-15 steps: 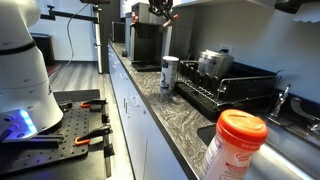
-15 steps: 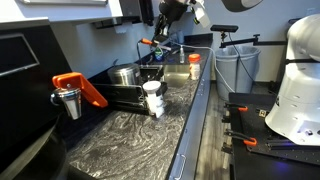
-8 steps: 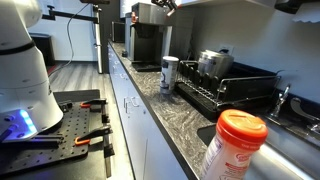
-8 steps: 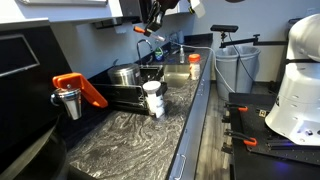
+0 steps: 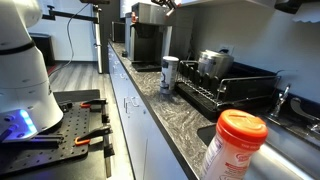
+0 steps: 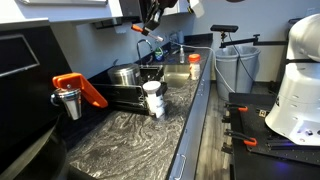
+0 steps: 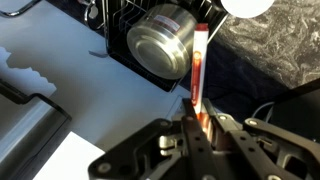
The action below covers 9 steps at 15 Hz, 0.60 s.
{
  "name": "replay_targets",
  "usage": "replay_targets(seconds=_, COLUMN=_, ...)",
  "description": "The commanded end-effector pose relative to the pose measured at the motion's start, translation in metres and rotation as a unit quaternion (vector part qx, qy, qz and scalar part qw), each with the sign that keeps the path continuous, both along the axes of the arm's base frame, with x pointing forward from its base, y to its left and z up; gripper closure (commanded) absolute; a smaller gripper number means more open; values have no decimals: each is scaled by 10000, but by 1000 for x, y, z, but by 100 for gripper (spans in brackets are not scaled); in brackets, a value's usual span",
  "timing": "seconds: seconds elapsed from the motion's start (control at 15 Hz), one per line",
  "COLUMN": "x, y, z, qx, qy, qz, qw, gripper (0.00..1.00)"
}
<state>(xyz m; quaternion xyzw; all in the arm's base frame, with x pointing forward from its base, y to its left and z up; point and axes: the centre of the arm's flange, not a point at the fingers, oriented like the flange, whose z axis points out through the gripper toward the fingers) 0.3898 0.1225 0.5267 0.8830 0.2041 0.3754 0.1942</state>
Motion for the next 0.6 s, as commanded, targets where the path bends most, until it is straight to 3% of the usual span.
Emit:
replay_targets(seconds=0.0, x=-8, y=12, z=24, qx=379, qy=-597, qz=-294, qw=9971, gripper=97)
replay_targets(seconds=0.4, x=-31, y=15, z=83, qx=805, qy=-1819, qz=-601, qw=9782, gripper=97)
replay_targets(seconds=0.53, x=-23, y=14, z=94, qx=869, qy=-2106, qz=-639, qw=9716, gripper=97)
